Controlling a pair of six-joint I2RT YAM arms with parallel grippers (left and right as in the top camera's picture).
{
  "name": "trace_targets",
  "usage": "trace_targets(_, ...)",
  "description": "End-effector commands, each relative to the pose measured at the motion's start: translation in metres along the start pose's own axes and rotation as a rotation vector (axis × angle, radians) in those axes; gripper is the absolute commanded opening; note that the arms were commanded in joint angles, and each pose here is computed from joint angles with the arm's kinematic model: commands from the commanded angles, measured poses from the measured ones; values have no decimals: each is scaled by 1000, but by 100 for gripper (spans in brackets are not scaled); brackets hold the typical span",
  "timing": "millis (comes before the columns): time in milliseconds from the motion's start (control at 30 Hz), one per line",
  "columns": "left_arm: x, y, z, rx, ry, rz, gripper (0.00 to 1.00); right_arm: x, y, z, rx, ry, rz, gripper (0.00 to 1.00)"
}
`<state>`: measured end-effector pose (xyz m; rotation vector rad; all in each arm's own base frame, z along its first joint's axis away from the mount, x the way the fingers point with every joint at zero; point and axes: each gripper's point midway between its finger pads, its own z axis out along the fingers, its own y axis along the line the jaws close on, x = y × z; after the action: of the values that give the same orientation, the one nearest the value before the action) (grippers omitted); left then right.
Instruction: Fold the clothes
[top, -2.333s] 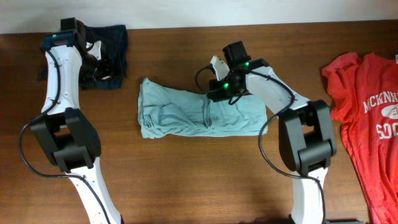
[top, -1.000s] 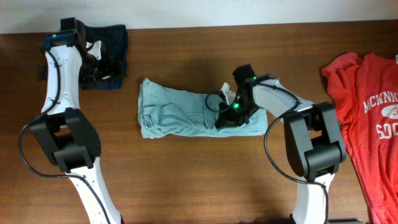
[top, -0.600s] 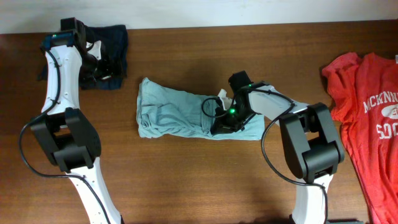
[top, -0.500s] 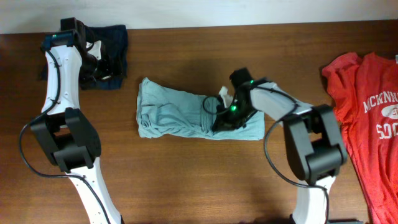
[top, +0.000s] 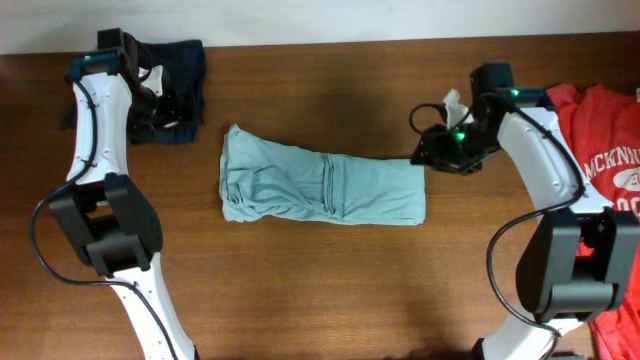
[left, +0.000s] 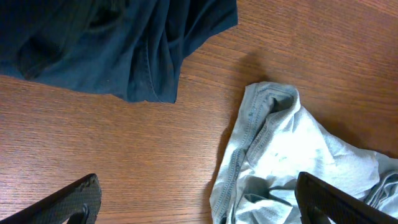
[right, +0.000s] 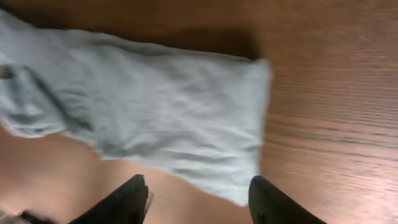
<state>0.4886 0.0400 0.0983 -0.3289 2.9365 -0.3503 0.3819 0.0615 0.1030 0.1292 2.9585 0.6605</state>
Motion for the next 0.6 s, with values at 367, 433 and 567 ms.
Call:
trace_targets(367, -3, 1, -2, -3, -10, 1, 99, 14, -44, 74, 23, -46, -80, 67)
trace_targets(433, -3, 1, -2, -3, -10, 1, 99, 16, -41, 78, -8, -51, -83, 67)
trace_targets(567, -3, 1, -2, -3, -9, 1, 99, 16, -38, 81, -29, -59, -89, 63)
